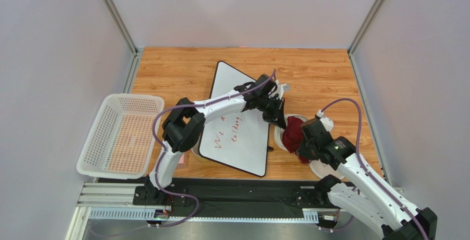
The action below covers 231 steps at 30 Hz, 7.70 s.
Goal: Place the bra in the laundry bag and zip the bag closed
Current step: Place the bra in the laundry bag.
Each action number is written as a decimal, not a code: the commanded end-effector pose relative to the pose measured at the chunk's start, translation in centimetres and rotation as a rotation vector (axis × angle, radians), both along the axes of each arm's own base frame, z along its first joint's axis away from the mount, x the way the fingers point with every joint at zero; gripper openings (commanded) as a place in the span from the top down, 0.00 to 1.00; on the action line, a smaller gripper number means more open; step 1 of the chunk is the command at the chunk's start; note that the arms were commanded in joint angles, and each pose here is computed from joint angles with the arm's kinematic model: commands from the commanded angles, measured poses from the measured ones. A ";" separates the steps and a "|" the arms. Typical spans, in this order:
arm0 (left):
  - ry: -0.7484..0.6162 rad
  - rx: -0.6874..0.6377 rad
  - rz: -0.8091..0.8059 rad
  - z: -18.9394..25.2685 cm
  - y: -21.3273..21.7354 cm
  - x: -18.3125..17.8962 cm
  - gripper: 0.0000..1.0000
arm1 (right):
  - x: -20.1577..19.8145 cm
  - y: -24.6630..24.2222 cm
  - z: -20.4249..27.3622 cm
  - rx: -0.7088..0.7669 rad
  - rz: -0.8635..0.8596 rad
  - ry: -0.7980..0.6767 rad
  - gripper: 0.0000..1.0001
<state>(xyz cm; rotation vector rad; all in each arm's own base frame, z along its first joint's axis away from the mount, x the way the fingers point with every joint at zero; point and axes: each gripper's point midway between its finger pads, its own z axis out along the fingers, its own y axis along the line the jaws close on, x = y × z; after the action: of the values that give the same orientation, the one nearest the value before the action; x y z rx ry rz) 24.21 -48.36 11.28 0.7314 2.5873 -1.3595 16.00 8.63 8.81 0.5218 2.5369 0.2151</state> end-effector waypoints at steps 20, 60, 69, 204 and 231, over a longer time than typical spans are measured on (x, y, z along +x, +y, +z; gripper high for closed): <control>-0.091 -0.061 -0.042 5.4 -0.2 -1.1 1.00 | 9.3 2.4 1.2 -0.128 0.148 -0.149 1.00; -0.049 -0.107 -0.020 7.8 -0.9 -1.4 1.00 | 8.8 2.1 -0.3 0.143 0.166 0.058 0.53; -0.075 -0.077 -0.015 7.5 0.0 -1.2 1.00 | 7.5 1.6 5.2 0.195 0.184 -0.027 0.37; -0.320 0.059 -0.075 2.3 -5.3 -2.0 1.00 | 3.3 -14.5 9.0 -0.064 -0.640 -0.180 1.00; -0.396 0.082 0.046 5.4 -2.4 4.4 0.62 | 1.5 -12.3 14.9 -0.057 -0.520 -0.199 1.00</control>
<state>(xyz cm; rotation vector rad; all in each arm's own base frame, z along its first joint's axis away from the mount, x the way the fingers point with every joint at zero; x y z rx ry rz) 28.78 -52.07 7.63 0.7964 2.5264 -0.9315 17.45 -3.40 22.16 1.1102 2.1366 0.0205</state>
